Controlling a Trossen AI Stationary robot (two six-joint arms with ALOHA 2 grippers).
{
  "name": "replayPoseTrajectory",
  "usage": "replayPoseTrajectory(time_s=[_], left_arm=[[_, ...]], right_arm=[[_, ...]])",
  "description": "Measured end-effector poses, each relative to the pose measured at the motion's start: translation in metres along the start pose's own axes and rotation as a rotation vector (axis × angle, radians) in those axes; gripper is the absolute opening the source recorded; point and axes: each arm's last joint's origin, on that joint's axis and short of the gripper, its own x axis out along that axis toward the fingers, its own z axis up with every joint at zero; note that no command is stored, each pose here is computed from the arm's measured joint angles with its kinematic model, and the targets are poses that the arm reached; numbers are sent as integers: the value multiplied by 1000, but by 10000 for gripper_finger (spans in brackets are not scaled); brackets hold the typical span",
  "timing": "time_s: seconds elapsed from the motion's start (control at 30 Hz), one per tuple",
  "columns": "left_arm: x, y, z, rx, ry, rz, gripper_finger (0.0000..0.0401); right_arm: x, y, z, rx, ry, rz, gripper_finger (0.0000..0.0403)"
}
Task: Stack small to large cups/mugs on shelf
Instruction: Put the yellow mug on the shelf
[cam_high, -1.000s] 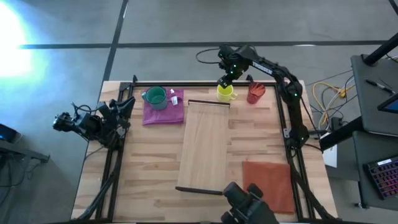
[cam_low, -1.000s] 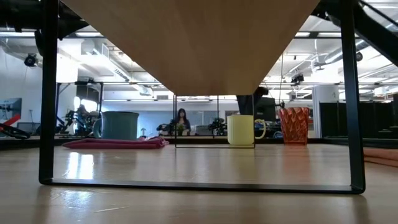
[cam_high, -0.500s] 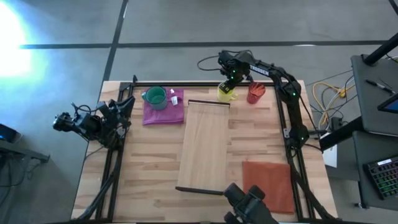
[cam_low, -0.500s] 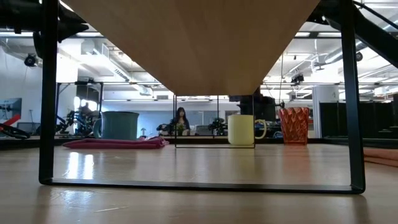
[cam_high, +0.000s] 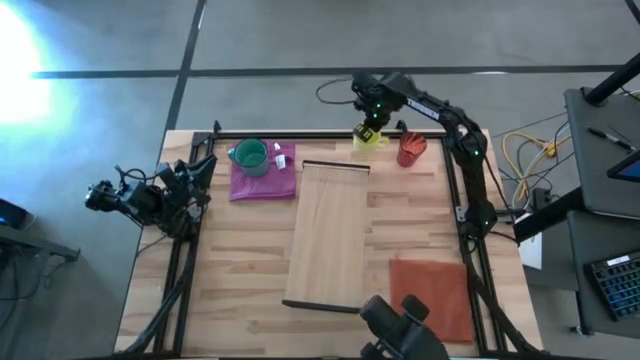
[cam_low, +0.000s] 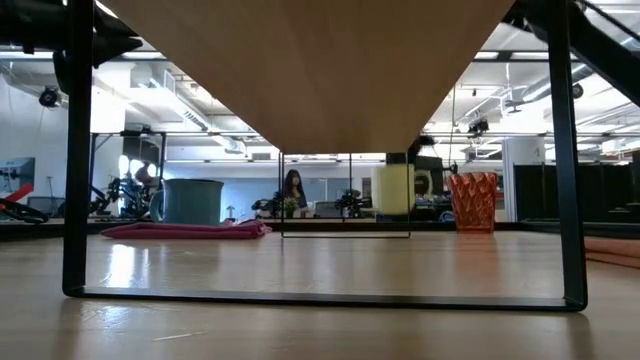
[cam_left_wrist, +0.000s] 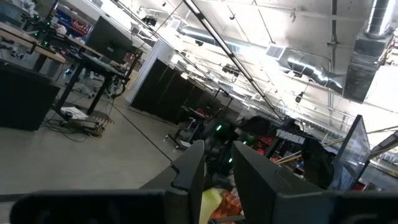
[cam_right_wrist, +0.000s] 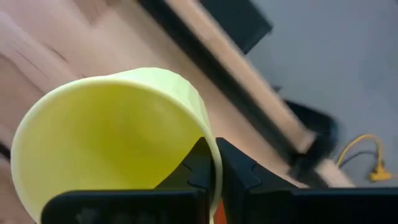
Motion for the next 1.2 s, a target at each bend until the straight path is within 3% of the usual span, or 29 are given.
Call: replayPoseTrajectory(time_s=[0.33, 0.53, 0.73, 0.87, 1.03, 1.2], left_arm=[[0, 0, 0, -1, 0, 0, 68], [0, 0, 0, 0, 0, -4, 68], [0, -1, -10, -29, 65, -70, 68], [-3, -4, -27, -106, 248, -213, 68], [-4, -11, -39, -192, 510, -309, 65], [6, -36, -33, -82, 648, -410, 31]], right_arm=[[-137, 35, -22, 3, -274, 19, 9], [-185, 81, -62, -36, -309, 67, 9], [-201, 129, -86, -112, -313, 142, 9], [-196, 147, -88, -134, -279, 194, 9], [-186, 157, -84, -153, -241, 214, 9], [-179, 161, -80, -188, -216, 232, 9]])
